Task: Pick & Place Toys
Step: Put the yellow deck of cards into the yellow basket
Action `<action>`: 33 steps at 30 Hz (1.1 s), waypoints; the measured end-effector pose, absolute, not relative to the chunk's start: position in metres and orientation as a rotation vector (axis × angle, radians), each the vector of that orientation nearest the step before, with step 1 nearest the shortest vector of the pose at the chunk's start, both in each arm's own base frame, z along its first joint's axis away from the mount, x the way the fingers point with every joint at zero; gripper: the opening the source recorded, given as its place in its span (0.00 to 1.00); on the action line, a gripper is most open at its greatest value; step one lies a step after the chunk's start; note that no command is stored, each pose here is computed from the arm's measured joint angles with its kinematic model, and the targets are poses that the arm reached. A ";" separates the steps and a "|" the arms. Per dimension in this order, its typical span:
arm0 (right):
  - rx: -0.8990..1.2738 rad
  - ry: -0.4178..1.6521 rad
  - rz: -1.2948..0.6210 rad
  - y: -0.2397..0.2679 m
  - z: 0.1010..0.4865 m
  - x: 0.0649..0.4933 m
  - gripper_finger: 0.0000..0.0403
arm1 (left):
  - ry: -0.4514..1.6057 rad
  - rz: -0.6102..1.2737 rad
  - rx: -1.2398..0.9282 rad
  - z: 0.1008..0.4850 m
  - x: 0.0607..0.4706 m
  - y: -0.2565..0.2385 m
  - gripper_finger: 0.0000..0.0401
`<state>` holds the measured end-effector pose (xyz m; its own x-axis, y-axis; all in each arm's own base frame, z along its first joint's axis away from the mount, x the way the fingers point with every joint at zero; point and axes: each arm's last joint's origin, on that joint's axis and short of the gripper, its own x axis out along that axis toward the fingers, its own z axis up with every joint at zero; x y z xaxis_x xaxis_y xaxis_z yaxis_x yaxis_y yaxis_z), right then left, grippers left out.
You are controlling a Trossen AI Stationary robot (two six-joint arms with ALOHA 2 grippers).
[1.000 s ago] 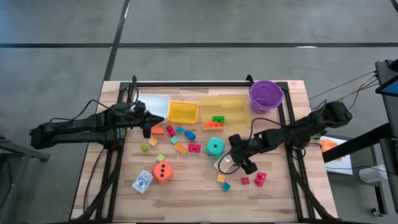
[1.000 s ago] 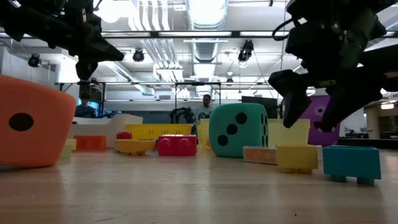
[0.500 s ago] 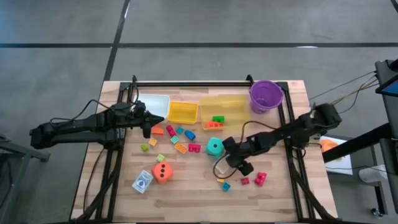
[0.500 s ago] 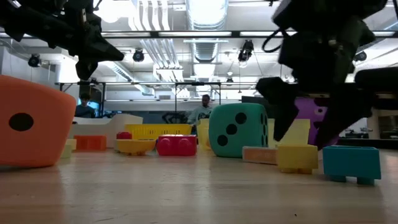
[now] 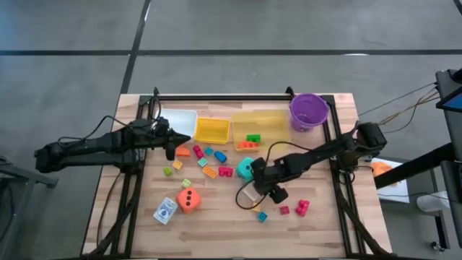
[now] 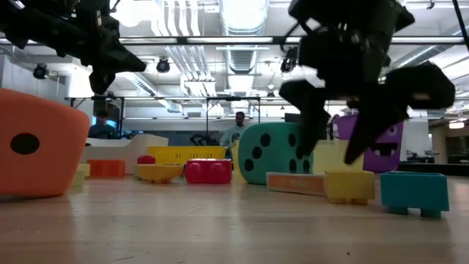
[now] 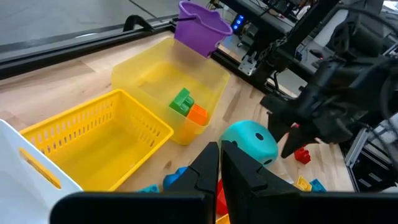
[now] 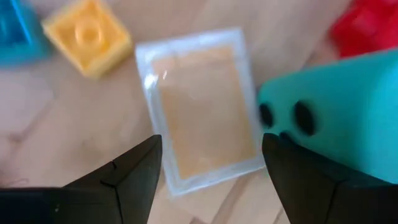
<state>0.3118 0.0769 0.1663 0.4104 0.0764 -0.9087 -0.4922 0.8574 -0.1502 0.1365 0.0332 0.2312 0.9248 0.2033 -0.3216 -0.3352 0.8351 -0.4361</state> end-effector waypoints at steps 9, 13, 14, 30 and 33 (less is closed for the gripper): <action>-0.289 1.050 0.282 0.080 0.185 0.323 0.68 | 0.269 0.289 -0.508 0.231 0.137 0.033 0.05; -0.284 1.047 0.282 0.080 0.186 0.324 0.68 | 0.268 0.289 -0.511 0.231 0.137 0.033 0.05; -0.281 1.047 0.288 0.080 0.186 0.324 0.68 | 0.268 0.289 -0.511 0.231 0.137 0.033 0.05; -0.232 1.053 0.324 0.082 0.185 0.323 0.70 | 0.268 0.289 -0.511 0.231 0.137 0.033 0.05; -0.226 1.072 0.319 0.081 0.184 0.322 0.76 | 0.268 0.289 -0.511 0.231 0.137 0.033 0.05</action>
<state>0.3224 0.0813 0.1837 0.4398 0.1455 -0.8862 -0.3629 0.9314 -0.0272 0.1365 0.0332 0.2312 0.9248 0.2033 -0.3216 -0.3358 0.8336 -0.4387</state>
